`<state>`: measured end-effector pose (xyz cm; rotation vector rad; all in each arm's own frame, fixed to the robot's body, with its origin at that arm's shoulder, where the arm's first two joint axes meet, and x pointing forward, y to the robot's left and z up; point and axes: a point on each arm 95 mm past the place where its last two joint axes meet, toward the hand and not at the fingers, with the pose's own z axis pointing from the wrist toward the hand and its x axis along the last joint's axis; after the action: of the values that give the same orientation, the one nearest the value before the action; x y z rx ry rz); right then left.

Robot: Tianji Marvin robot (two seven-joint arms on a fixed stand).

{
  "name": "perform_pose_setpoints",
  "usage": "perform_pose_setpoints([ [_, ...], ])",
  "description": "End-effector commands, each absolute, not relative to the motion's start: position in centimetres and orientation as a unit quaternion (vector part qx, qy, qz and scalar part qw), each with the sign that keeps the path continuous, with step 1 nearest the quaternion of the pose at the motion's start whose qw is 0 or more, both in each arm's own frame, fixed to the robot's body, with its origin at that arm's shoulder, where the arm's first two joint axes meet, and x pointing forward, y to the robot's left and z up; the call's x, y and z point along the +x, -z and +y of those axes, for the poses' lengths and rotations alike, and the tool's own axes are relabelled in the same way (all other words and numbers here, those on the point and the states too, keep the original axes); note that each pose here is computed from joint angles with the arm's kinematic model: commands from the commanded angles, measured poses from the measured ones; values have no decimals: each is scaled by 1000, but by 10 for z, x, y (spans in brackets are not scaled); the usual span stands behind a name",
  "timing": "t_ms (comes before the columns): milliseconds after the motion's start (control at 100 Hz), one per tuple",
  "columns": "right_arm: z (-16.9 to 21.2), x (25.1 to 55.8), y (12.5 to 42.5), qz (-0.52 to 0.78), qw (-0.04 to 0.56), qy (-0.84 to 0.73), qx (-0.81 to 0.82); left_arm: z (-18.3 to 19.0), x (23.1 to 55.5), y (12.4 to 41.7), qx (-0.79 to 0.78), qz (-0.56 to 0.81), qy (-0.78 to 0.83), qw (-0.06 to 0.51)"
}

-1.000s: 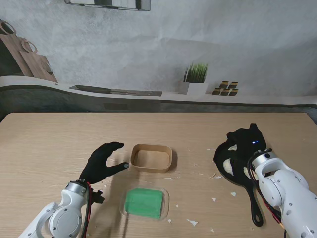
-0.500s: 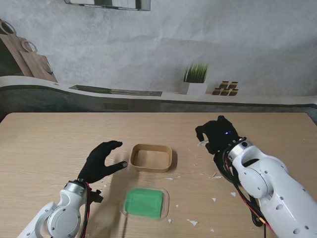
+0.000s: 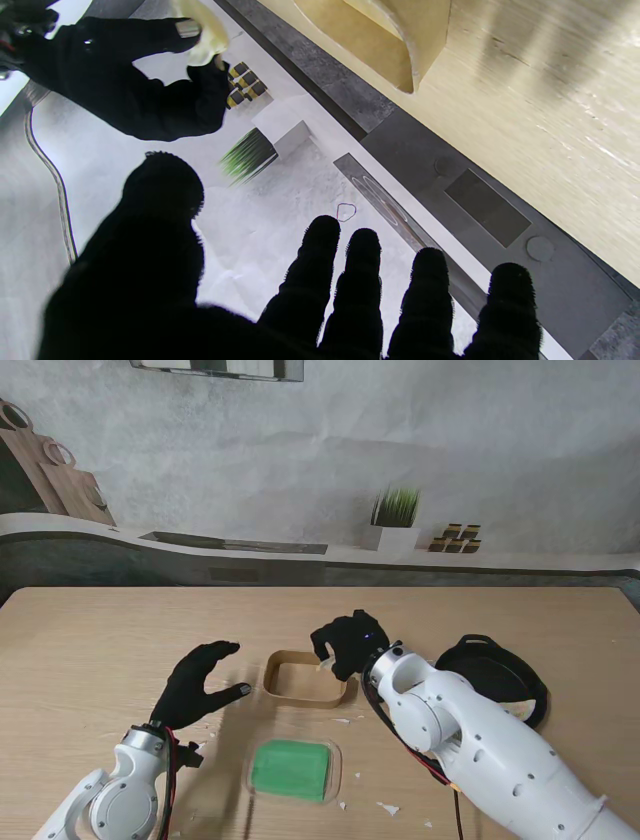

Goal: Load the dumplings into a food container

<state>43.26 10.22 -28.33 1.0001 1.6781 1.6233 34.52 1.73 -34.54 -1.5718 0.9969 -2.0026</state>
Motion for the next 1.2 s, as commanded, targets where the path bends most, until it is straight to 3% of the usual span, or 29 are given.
perform_pose_setpoints([
  [0, 116, 434, 287, 633, 284, -612, 379, 15, 342, 344, -563, 357, 719, 197],
  [550, 143, 461, 330, 667, 278, -570, 391, 17, 340, 337, -560, 349, 723, 204],
  [1190, 134, 448, 325, 686, 269, -542, 405, 17, 339, 335, -557, 347, 725, 208],
])
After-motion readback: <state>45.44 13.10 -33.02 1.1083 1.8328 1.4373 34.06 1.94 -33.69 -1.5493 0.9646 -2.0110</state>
